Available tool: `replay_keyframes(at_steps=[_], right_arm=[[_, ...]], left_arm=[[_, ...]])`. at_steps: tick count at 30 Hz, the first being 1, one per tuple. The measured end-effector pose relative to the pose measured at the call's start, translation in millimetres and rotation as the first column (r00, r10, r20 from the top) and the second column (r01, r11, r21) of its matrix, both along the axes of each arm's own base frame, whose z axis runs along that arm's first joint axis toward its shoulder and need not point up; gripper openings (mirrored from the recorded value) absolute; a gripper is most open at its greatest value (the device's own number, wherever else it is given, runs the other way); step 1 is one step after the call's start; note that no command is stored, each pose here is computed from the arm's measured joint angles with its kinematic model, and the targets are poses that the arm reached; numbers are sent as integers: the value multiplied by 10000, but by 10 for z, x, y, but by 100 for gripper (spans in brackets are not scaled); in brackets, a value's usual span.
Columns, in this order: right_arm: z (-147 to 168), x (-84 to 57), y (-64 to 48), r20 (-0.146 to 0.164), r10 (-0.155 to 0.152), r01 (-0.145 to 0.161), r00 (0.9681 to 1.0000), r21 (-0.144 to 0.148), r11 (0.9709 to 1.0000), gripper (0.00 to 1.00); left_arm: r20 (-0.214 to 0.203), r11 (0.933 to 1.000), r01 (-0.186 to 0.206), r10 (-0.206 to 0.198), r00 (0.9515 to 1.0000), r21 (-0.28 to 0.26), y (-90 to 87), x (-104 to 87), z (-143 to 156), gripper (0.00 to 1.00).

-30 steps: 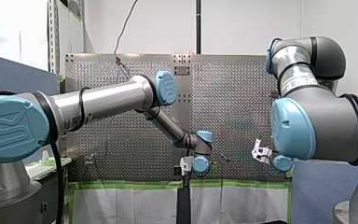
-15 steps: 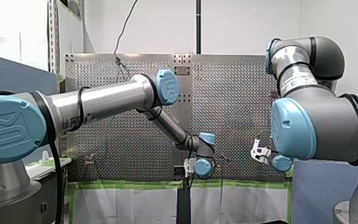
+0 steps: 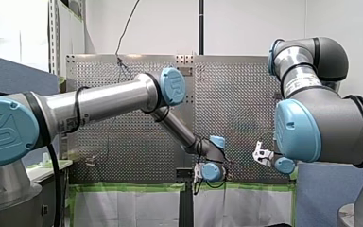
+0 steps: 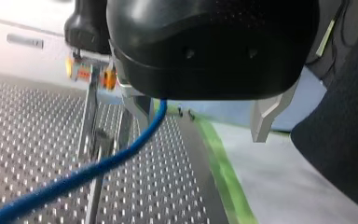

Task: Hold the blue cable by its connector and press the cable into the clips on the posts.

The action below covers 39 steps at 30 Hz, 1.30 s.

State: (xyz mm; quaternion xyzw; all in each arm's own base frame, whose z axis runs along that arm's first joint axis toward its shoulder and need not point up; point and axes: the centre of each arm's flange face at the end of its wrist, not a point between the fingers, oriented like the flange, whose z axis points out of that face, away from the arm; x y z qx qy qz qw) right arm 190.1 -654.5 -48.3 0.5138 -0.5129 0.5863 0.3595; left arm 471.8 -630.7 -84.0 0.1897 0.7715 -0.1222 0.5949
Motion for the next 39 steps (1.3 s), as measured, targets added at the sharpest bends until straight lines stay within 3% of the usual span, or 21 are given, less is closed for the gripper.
replay_keyframes(at_steps=[6,12,19,28,32,39], right_arm=[[-7,28,10,24,94,-94,10000,17,10000,0],[-13,46,18,38,131,-131,9999,32,9999,0],[-24,62,29,39,158,-158,9999,75,9998,0],[-28,87,41,38,196,-196,9998,105,9998,0],[-29,91,42,38,202,-202,9998,108,9997,0],[-29,94,41,38,207,-207,9998,103,9997,0]], left_arm=[[266,9990,-239,249,9993,-379,-96,-38,263,100],[623,9952,-663,708,9955,-716,-122,-16,593,100],[814,9933,-1061,1096,9906,-464,-113,-88,660,100],[593,9976,-685,686,9959,-37,-141,-195,625,100],[529,9991,-409,416,9977,-139,-193,-249,616,100],[464,9990,-323,337,9984,-304,-219,-272,557,100]])
